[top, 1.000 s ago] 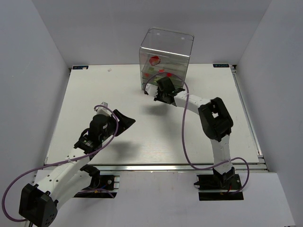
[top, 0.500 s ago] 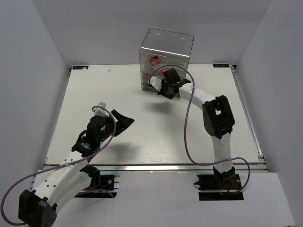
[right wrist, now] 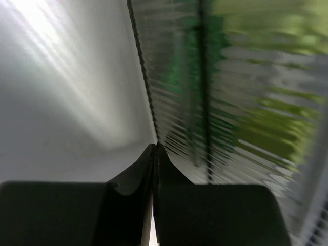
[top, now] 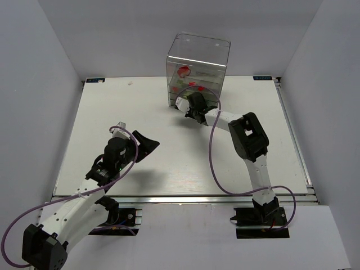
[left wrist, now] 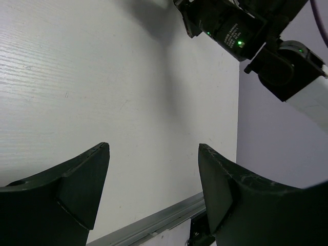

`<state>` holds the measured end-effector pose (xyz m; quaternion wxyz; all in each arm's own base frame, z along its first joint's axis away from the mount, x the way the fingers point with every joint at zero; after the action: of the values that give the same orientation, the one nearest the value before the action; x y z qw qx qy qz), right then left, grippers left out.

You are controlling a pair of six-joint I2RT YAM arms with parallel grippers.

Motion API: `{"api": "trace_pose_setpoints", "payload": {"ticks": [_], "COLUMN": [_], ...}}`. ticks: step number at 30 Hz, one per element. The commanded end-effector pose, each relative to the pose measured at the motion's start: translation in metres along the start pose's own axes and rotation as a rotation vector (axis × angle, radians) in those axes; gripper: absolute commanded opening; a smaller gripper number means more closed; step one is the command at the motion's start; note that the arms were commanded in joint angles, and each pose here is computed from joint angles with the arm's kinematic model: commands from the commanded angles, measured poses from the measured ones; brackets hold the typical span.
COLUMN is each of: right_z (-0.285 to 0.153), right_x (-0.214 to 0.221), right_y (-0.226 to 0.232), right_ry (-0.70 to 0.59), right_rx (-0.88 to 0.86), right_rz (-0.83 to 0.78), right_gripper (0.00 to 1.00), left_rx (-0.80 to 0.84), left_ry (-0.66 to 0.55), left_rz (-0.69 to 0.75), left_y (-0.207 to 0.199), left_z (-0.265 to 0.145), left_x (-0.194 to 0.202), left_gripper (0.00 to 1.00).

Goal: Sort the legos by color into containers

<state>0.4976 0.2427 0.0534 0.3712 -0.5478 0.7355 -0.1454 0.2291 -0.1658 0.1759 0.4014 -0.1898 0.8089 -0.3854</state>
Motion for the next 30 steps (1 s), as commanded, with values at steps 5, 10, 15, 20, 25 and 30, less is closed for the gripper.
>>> {"api": "trace_pose_setpoints", "payload": {"ticks": [5,10,15,20,25,30], "right_z": [-0.001,-0.079,-0.162,-0.198,-0.217,-0.243], "right_x": [-0.002,-0.027,-0.048,-0.052,-0.051,-0.053], "right_y": [-0.038,0.055,0.070,0.055,0.036,0.020], "right_ry": [0.002,-0.155,-0.283,-0.287,-0.237,-0.295], "right_rx": [0.186,-0.563,-0.756,-0.672,-0.573,-0.520], "right_rz": [0.023,-0.025,0.201,0.411,0.606,0.630], "right_gripper": [0.00,0.00,0.60,0.89,0.89,0.89], "left_rx": [0.004,0.014,0.035,0.143,0.263,0.316], "left_ry": [-0.011,-0.022,-0.033,-0.035,-0.048,-0.009], "left_rz": [0.001,0.003,0.014,0.073,0.135,0.209], "left_y": [-0.002,-0.005,-0.009,-0.028,-0.054,-0.071], "left_z": [-0.002,-0.005,-0.006,-0.010,-0.013,-0.010], "left_x": [-0.002,-0.005,-0.007,-0.009,-0.017,-0.015], "left_gripper": [0.79,0.79,0.81,0.90,0.98,0.98]}}
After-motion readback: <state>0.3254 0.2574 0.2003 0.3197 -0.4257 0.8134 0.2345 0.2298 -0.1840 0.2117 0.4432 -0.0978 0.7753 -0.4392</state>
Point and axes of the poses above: each gripper's point midway between its finger pads, its own z axis out along the fingers, its own y axis along the line the jaws close on, x = y × z, the point moved 2 cm from there along -z, back along the fingers, and after that the axes turned 1 degree about z, right-handed, at the moved point
